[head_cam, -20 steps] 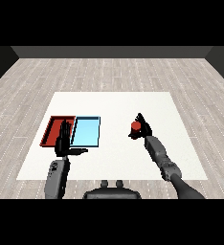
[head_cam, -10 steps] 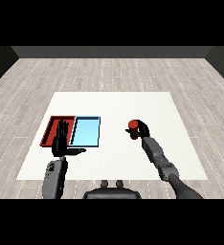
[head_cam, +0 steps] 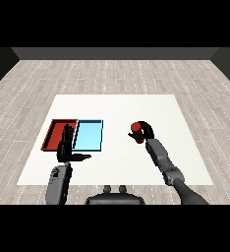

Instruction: Pick the red can and put it in the red box

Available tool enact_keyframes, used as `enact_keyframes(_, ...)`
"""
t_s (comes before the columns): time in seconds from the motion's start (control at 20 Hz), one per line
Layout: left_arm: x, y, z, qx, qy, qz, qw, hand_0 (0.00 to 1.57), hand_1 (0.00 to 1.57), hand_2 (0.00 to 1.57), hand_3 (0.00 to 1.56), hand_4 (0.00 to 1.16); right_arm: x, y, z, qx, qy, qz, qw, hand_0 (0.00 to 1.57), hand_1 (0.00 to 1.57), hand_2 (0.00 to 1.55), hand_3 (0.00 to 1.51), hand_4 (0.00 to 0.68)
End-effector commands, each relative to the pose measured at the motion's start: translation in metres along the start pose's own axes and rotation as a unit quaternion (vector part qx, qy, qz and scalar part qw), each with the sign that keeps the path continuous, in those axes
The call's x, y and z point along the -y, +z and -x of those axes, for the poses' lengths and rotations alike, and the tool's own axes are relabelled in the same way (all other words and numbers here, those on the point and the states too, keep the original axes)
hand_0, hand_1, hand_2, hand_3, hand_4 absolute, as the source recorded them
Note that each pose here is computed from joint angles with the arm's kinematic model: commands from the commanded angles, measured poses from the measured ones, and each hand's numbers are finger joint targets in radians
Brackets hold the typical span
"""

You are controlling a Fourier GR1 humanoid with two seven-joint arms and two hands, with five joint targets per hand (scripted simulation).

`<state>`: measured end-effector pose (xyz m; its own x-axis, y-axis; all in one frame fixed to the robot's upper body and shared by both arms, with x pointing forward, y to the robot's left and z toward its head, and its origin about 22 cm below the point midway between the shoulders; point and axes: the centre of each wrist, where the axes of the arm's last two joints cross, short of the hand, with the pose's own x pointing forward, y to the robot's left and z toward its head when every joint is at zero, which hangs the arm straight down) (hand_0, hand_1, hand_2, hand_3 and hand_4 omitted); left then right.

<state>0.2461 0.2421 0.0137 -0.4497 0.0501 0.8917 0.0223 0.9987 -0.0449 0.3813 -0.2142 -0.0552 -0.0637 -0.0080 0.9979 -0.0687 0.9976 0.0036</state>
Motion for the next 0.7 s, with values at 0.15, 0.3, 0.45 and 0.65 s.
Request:
enact_keyframes(0.15, 0.003, -0.0169, 0.004, -0.004, -0.001, 0.018, 1.000, 0.00, 0.00, 0.00, 0.00, 0.00, 0.006, -0.008, -0.015, 0.057, 0.010, -0.022, 0.9981, 1.42, 1.42, 1.43, 1.37, 0.616)
enact_keyframes(0.3, 0.005, -0.0008, 0.005, -0.004, 0.006, 0.018, 1.000, 0.00, 0.00, 0.00, 0.00, 0.00, 0.001, -0.005, -0.027, 0.081, 0.020, -0.014, 0.9964, 1.42, 1.42, 1.43, 1.37, 0.615)
enact_keyframes(0.45, 0.029, -0.0060, -0.002, -0.001, 0.004, 0.035, 0.999, 0.00, 0.00, 0.00, 0.00, 0.00, 0.005, -0.009, -0.051, 0.110, 0.020, -0.018, 0.9936, 1.45, 1.45, 1.43, 1.38, 0.630)
enact_keyframes(0.65, 0.027, -0.0231, -0.006, -0.031, 0.012, 0.057, 0.998, 0.00, 0.00, 0.00, 0.00, 0.00, 0.013, -0.004, -0.080, 0.146, 0.005, -0.026, 0.9889, 1.46, 1.46, 1.44, 1.39, 0.655)
